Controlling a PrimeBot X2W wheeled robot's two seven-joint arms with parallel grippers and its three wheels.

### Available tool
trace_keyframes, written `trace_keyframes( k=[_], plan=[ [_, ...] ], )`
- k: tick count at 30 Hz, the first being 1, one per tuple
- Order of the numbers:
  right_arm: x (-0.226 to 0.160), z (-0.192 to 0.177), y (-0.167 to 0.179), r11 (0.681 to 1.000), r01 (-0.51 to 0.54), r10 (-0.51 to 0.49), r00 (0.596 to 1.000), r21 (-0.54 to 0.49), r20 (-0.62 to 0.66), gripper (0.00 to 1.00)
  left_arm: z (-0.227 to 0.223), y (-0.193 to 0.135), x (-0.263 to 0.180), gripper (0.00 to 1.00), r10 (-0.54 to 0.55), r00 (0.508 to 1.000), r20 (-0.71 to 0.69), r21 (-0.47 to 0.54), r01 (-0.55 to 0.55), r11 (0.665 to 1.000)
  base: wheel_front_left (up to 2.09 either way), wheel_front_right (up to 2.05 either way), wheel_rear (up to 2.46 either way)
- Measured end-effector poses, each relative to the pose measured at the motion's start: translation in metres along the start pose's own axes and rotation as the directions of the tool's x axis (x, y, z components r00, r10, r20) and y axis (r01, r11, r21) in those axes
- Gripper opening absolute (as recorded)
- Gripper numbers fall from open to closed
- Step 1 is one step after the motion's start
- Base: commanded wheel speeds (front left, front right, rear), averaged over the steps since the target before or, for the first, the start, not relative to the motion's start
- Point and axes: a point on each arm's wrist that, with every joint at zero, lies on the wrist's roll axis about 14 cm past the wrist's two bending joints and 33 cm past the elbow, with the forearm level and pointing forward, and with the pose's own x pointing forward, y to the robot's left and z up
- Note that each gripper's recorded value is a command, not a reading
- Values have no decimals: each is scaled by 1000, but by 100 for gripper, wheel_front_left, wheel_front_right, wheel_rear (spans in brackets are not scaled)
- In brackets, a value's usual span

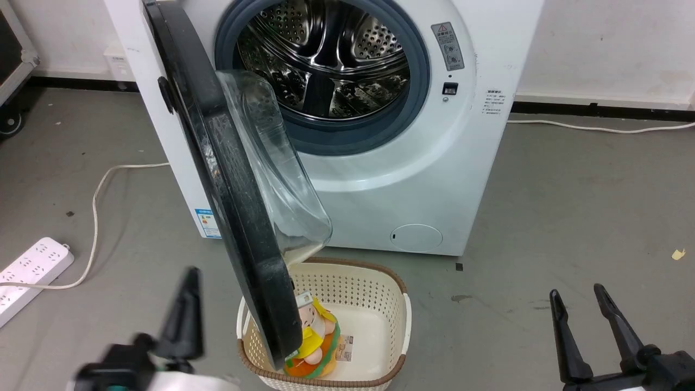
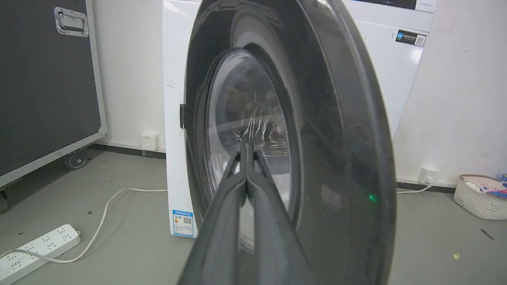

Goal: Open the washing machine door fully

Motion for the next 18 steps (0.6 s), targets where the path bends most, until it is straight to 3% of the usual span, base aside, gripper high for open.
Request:
trace_keyframes(
  k=[5, 10, 14, 18],
  plan=[
    [-1, 1, 1, 1000, -5, 5, 1000, -5, 4, 100, 50, 17, 12, 0, 75, 984, 162, -46, -68, 997, 0, 0, 0],
    [-2, 3, 1, 1000, -2, 2, 1000, -5, 7, 100, 104, 8, 17, 0, 64, 943, 325, -60, -47, 997, 0, 0, 0],
    [-3, 4, 1, 1000, -2, 2, 1000, -5, 11, 100, 131, -10, 17, 0, 27, 914, 406, -95, 13, 995, 0, 0, 0],
    [-5, 5, 0, 1000, 1, -1, 1000, -5, 13, 100, 128, -44, 17, 0, -84, 913, 400, -58, 117, 991, 0, 0, 0]
  ],
)
